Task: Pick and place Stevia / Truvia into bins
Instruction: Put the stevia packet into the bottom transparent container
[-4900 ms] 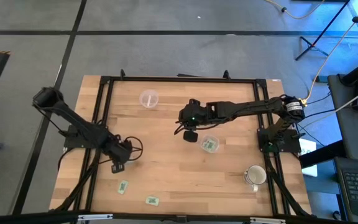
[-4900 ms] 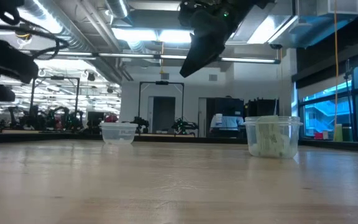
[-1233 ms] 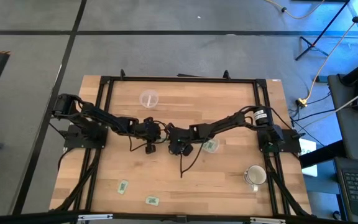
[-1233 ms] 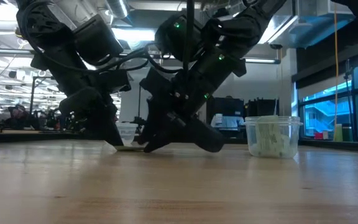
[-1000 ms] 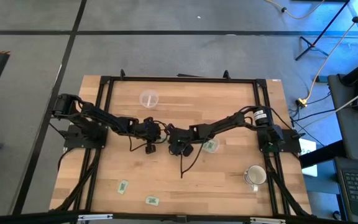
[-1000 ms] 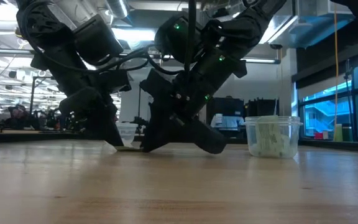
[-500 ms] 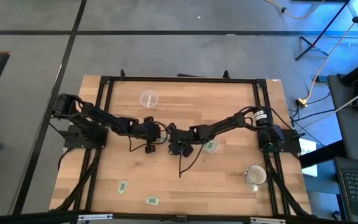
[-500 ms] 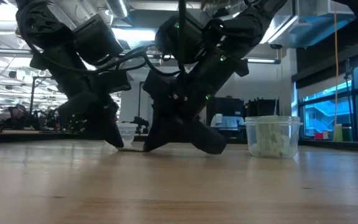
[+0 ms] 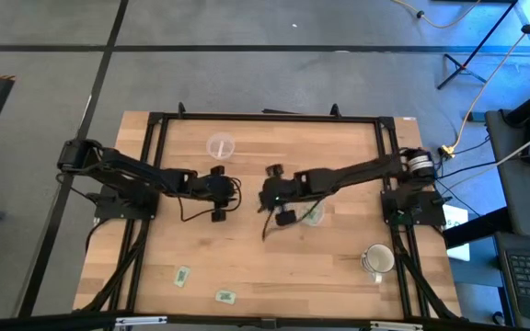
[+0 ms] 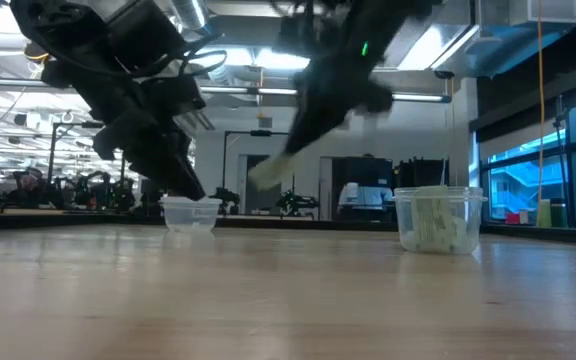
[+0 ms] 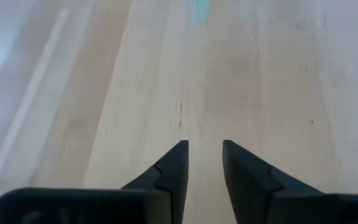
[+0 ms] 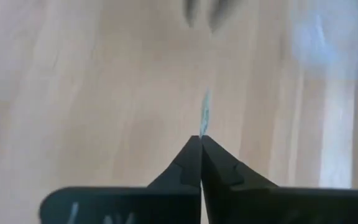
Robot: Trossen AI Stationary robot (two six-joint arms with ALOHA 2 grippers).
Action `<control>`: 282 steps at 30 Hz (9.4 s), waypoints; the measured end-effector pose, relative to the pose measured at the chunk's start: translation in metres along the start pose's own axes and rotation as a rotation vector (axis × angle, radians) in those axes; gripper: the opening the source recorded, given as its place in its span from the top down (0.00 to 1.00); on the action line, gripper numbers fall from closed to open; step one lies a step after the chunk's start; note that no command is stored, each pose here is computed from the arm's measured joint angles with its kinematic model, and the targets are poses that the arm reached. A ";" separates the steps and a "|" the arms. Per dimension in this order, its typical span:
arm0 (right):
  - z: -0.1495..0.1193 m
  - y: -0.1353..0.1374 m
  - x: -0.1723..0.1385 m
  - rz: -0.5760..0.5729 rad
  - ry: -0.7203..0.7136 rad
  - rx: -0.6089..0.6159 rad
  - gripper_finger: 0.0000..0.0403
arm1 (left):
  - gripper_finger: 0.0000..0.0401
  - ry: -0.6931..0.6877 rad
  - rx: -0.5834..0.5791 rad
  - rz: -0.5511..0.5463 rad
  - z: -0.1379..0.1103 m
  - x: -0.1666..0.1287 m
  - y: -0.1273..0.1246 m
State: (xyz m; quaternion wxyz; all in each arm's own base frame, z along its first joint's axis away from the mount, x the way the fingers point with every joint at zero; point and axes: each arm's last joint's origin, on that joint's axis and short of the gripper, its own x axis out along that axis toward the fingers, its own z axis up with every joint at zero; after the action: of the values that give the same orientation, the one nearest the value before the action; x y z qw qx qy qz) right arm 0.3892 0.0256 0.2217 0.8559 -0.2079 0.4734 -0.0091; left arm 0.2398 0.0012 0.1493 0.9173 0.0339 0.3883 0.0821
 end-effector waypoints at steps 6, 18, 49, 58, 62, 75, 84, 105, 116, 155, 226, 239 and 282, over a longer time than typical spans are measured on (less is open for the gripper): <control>0.000 -0.018 -0.075 0.140 0.212 0.445 1.00 | 0.76 -0.011 0.043 0.008 0.001 -0.001 0.000; -0.029 -0.007 -0.081 0.344 0.555 0.740 1.00 | 0.77 -0.012 0.044 0.019 0.001 -0.001 0.001; -0.062 0.013 -0.028 0.426 0.507 0.696 0.98 | 0.79 -0.012 0.042 0.018 0.002 -0.001 0.001; -0.062 0.013 -0.028 0.434 0.496 0.648 0.91 | 0.79 -0.012 0.042 0.018 0.002 -0.001 0.001; -0.063 0.012 -0.028 0.433 0.494 0.643 0.85 | 0.79 -0.012 0.042 0.018 0.002 -0.001 0.001; -0.060 -0.026 -0.035 0.326 0.429 0.368 0.72 | 0.80 -0.018 0.078 0.014 0.006 -0.021 0.002; -0.032 -0.055 -0.022 0.293 -0.011 0.198 0.72 | 0.94 0.052 0.219 -0.208 0.017 -0.073 -0.027; -0.019 -0.067 -0.021 0.228 -0.175 0.183 0.72 | 1.00 -0.056 0.135 -0.510 0.015 -0.070 -0.134; -0.020 -0.067 -0.021 0.231 -0.165 0.184 0.72 | 1.00 -0.060 0.178 -0.652 0.027 -0.045 -0.182; -0.020 -0.067 -0.021 0.231 -0.162 0.188 0.72 | 1.00 0.369 0.053 -0.656 0.003 0.004 -0.221; -0.060 0.002 0.025 0.146 -0.314 -0.319 0.83 | 1.00 0.182 0.301 -0.443 0.031 0.098 0.017; -0.048 -0.007 0.021 0.028 -0.330 -0.124 0.83 | 1.00 0.031 0.109 -0.458 0.001 0.100 0.033; -0.095 -0.096 0.030 0.312 -0.193 0.904 0.65 | 1.00 -0.099 -0.232 -0.023 -0.011 0.098 0.039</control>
State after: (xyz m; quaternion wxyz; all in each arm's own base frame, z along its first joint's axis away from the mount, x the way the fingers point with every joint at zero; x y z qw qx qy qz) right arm 0.3459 -0.1012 0.1881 0.8916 0.2582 0.3661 -0.0661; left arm 0.2940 0.0573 0.0773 0.9340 -0.0731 0.3306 0.1141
